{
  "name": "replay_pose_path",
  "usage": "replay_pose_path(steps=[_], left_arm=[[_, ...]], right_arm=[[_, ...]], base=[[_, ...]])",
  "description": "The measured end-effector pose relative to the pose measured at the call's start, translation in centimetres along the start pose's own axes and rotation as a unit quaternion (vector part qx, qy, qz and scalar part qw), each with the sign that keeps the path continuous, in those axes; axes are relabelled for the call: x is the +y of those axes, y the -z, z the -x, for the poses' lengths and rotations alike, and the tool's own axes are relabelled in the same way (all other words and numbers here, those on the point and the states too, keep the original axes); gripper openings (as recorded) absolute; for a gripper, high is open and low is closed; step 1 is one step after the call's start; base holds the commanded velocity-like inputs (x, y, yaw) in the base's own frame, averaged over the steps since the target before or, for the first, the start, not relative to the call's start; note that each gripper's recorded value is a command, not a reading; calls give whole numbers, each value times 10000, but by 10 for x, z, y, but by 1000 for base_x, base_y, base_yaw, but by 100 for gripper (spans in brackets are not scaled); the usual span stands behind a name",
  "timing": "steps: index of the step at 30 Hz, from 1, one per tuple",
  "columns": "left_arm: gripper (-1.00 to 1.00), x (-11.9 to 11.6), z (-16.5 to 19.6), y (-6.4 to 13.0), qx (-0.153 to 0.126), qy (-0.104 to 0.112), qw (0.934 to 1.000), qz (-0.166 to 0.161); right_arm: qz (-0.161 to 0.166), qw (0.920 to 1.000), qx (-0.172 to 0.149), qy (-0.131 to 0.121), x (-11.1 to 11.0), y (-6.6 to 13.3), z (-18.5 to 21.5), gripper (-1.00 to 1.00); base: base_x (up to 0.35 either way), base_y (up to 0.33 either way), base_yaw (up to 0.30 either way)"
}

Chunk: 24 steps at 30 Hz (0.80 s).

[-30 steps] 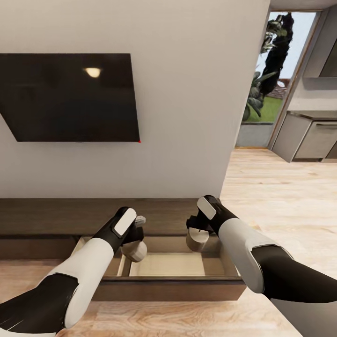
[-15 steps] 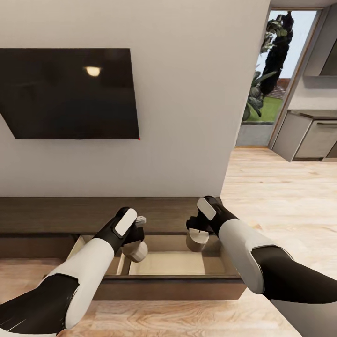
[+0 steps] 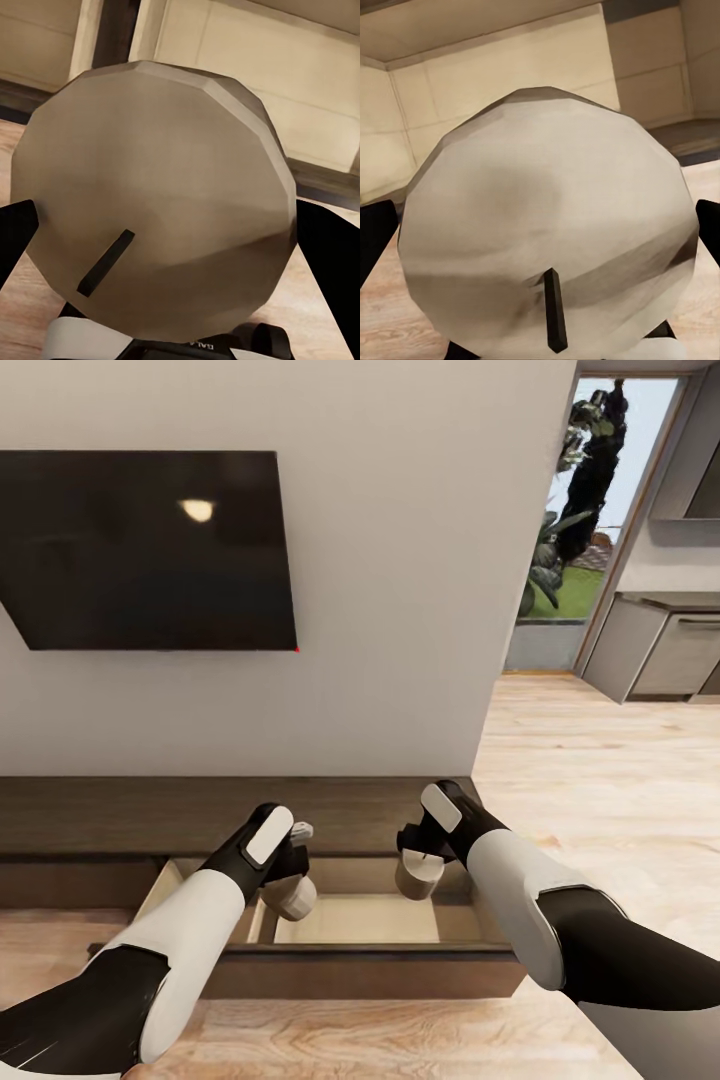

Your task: Place each of the two pumpkins and all three candles from the living room inside a cabinet in the living room (use any cabinet), then make sure every cabinet is closed, and position the cauldron so it is next to a table in the living room.

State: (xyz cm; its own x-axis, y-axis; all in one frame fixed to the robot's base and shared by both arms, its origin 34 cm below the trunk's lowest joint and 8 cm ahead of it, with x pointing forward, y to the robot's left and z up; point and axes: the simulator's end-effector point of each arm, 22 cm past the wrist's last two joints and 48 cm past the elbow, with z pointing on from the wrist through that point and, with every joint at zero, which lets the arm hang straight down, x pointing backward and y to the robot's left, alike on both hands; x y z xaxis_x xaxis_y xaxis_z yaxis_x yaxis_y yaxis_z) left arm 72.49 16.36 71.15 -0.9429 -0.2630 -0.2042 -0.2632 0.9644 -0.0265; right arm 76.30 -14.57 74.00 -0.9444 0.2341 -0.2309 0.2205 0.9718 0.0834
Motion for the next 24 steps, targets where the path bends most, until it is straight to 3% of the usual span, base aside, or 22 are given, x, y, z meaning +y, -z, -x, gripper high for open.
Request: replay_pose_path(steps=[13,16,24], left_arm=[[-100,-7,-7,-18,-26,-7,10000,-59],[-100,-11,-5,-22,-135,51,9999,-77],[-100,-14,-4,-35,-350,-76,9994,35]], right_arm=[[18,9998,-164,-92,-1,-19,1,-100],[25,9998,-169,-97,-2,-24,-1,-100],[26,9998,-168,-98,-3,-37,-5,-100]], base=[[0,0,-61],[0,0,-18],[0,0,-2]])
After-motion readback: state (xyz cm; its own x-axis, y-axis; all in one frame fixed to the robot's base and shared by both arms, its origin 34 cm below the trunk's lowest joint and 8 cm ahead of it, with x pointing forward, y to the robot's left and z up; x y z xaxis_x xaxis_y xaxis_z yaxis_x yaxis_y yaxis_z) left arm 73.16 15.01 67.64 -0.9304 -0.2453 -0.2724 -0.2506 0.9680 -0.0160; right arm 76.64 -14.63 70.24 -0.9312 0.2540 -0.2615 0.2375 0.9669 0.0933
